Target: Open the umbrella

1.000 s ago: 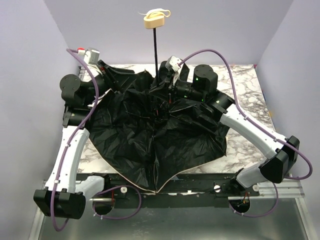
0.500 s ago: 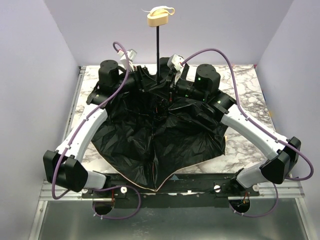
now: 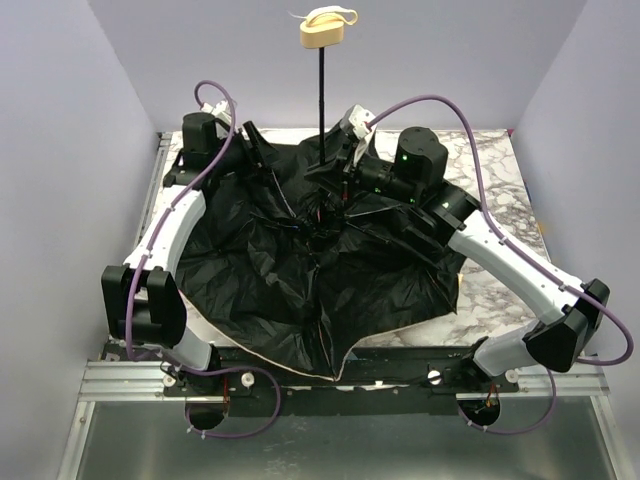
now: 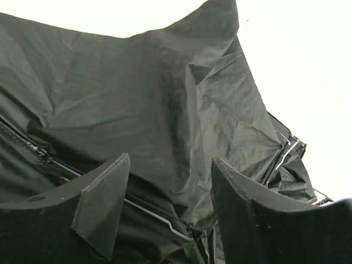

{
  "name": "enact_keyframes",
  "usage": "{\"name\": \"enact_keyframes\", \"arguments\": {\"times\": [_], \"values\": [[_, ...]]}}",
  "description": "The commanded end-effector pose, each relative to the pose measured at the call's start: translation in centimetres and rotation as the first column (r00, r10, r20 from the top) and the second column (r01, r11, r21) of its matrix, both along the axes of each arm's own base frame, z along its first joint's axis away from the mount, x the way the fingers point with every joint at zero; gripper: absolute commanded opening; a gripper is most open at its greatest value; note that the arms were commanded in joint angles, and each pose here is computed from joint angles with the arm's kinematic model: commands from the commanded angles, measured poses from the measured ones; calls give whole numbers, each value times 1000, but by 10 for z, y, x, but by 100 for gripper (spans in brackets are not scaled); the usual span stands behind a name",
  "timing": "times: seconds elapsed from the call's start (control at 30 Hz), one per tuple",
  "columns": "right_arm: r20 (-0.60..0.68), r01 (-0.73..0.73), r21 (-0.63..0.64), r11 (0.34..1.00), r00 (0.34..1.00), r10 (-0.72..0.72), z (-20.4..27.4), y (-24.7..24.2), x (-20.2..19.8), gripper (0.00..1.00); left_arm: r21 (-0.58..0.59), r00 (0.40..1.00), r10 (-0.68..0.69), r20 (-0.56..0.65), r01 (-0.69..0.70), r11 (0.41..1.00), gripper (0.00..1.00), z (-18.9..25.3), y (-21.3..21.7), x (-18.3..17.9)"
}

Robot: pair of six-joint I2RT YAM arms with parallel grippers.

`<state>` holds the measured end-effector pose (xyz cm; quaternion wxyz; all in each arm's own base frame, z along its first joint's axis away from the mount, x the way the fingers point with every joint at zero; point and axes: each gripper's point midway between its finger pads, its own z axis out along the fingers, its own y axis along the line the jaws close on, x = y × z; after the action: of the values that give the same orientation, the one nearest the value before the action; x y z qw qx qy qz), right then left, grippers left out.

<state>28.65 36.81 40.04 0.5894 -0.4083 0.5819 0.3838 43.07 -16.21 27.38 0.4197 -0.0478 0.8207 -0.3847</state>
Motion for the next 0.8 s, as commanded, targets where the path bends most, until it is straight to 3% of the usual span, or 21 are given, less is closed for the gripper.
{"name": "enact_keyframes", "arguments": {"times": [0.0,0.1,0.2,0.43,0.57,0.77], "values": [[70,115,40,993,991,-117,30,-14,13,0,-37,941,-127,314,146,989,66,94,-6,-6],[49,137,32,990,989,-138,22,-16,20,0,-4,828,-253,500,295,956,68,144,-11,-36],[40,137,41,990,990,-139,22,-16,22,0,57,718,-379,584,429,901,64,156,-15,-76],[61,181,66,981,981,-185,32,-22,36,0,139,622,-531,575,566,813,42,120,-20,-146],[55,172,58,983,983,-175,28,-22,36,0,322,442,-673,593,636,701,42,101,-40,-198],[85,160,95,983,982,-168,40,-20,38,0,435,336,-797,502,698,569,41,54,-78,-223]]}}
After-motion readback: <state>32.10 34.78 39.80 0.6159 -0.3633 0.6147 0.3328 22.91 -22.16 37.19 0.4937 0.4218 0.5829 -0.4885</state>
